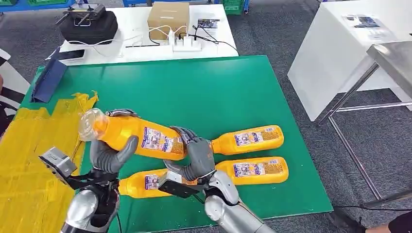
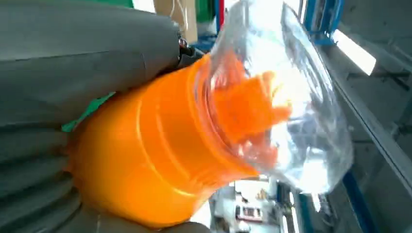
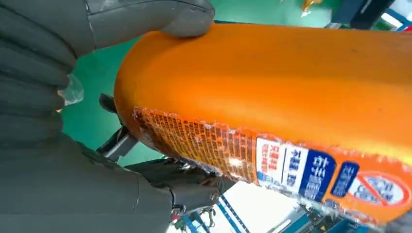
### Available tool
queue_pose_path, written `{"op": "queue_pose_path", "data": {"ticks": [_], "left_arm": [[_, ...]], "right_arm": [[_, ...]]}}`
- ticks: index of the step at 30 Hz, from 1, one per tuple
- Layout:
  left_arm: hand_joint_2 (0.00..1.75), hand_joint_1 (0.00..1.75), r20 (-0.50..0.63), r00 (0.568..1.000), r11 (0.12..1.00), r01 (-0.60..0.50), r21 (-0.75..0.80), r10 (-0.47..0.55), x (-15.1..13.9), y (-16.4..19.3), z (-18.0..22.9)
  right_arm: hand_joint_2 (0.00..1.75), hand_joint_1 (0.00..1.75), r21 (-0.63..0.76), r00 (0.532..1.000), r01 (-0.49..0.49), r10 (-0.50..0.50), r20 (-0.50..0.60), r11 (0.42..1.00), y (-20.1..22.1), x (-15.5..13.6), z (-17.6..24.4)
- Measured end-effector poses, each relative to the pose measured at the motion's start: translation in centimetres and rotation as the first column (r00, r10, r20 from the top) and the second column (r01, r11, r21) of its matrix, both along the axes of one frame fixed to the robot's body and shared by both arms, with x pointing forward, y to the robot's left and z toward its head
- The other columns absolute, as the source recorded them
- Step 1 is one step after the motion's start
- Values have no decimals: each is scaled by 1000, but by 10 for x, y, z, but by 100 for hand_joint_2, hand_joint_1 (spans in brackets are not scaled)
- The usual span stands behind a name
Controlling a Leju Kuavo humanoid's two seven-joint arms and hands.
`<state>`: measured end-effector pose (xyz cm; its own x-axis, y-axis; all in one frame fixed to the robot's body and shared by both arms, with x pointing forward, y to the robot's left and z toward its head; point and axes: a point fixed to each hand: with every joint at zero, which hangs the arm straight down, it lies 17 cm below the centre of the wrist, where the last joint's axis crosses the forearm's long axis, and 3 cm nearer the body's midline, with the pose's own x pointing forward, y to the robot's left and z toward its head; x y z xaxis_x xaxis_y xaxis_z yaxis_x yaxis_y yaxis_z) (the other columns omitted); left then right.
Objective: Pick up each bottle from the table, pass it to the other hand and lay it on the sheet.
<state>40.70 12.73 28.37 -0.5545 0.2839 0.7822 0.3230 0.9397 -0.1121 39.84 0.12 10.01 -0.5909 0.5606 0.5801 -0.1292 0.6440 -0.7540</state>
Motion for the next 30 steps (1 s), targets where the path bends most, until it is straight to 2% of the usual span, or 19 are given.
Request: {"op": "queue_pose_path", "data": {"ticks": [1,5,9,11,14,17,19,21,23,25,28,30], "left_arm": [[175,175,3,1000,1000,-2,4,2,0,-1,0],[175,175,23,999,998,-48,51,47,1,-3,1],[175,175,117,958,924,-283,256,261,16,13,-2],[175,175,195,911,828,-411,381,362,29,24,-3],[175,175,327,826,627,-562,540,459,51,50,-6],[175,175,431,749,439,-651,619,503,70,79,-6],[175,175,517,686,263,-698,666,512,82,100,-7],[175,175,592,642,97,-713,694,487,92,113,-11],[175,175,625,643,-34,-684,728,443,104,123,-26],[175,175,604,684,-169,-594,787,408,120,138,-58],[175,175,538,746,-307,-445,841,391,138,159,-108],[175,175,492,775,-362,-361,859,395,147,171,-138]], "right_arm": [[175,0,6,1000,0,0,1,1000,0,-1,1],[175,0,69,1000,6,-7,18,998,-2,-7,14],[175,0,124,998,20,-27,58,992,-5,-12,39],[175,0,125,996,27,-37,79,992,-8,-14,48],[175,0,121,994,44,-56,99,992,-14,-17,60],[175,0,120,990,58,-73,118,991,-22,-21,70],[175,0,97,991,58,-69,118,994,-24,-23,72],[175,0,40,994,51,-54,94,998,-22,-23,65],[175,0,-43,998,38,-36,56,998,-20,-22,50],[175,0,-160,999,32,-29,19,987,-19,-20,31],[175,0,-263,1000,3,-7,-14,965,-16,-19,13],[175,0,-317,1000,-18,11,-26,948,-14,-19,3]]}}
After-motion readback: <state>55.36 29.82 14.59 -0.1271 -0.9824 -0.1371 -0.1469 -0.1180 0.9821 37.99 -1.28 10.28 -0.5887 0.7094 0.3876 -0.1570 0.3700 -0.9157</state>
